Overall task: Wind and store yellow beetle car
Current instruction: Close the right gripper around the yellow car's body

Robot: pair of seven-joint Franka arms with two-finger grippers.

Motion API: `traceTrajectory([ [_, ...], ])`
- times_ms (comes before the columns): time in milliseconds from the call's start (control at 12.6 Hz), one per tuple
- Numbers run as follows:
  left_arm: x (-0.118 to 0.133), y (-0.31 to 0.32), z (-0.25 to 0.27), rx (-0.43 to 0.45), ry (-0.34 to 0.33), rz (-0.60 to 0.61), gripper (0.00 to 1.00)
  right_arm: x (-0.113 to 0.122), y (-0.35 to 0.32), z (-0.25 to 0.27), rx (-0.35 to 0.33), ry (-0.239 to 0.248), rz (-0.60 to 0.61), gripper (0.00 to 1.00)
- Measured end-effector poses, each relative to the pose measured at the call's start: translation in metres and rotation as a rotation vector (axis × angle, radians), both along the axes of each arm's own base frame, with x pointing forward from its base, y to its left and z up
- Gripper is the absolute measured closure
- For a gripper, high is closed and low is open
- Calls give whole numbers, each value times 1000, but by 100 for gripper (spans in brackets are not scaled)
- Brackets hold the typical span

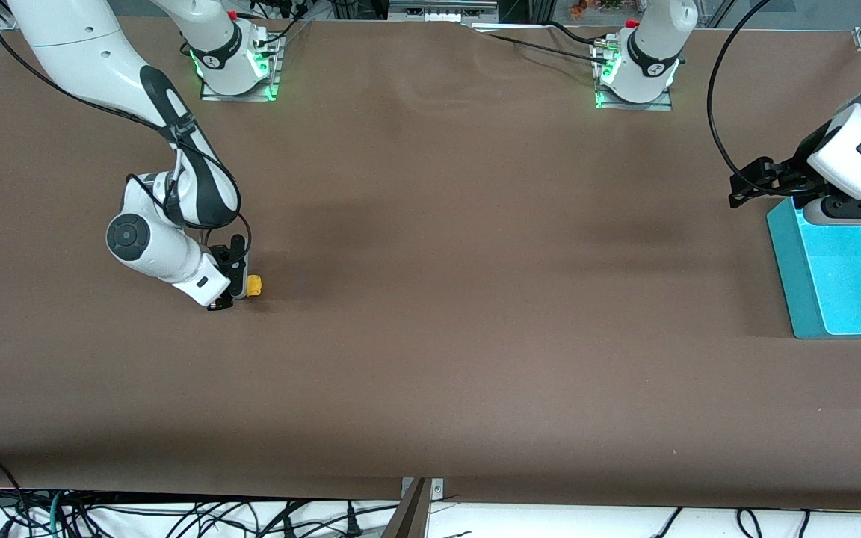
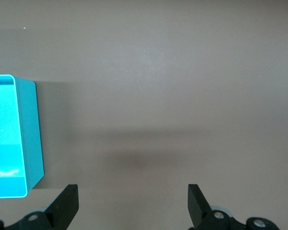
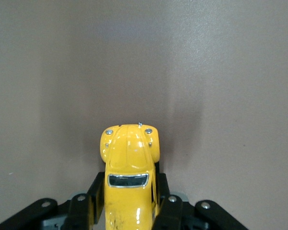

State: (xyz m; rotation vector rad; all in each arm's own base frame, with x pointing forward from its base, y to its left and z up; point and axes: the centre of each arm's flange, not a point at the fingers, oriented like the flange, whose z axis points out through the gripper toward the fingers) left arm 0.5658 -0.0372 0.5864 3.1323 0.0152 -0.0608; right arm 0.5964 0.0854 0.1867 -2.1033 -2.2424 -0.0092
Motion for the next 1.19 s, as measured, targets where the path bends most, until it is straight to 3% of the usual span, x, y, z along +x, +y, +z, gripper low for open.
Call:
traceTrajectory([
  [79,0,0,0,0,0,0,0,0,0,0,0,0,0,54],
  [237,0,0,0,0,0,0,0,0,0,1,0,-1,-1,40],
  [317,0,0,0,0,0,0,0,1,0,1,1,-3,-1,39],
  [475,0,0,0,0,0,0,0,1,0,3,1,-5,-1,55],
  [1187,2,0,1,0,-3,0,0,2,-12,2,1,-4,-1,55],
])
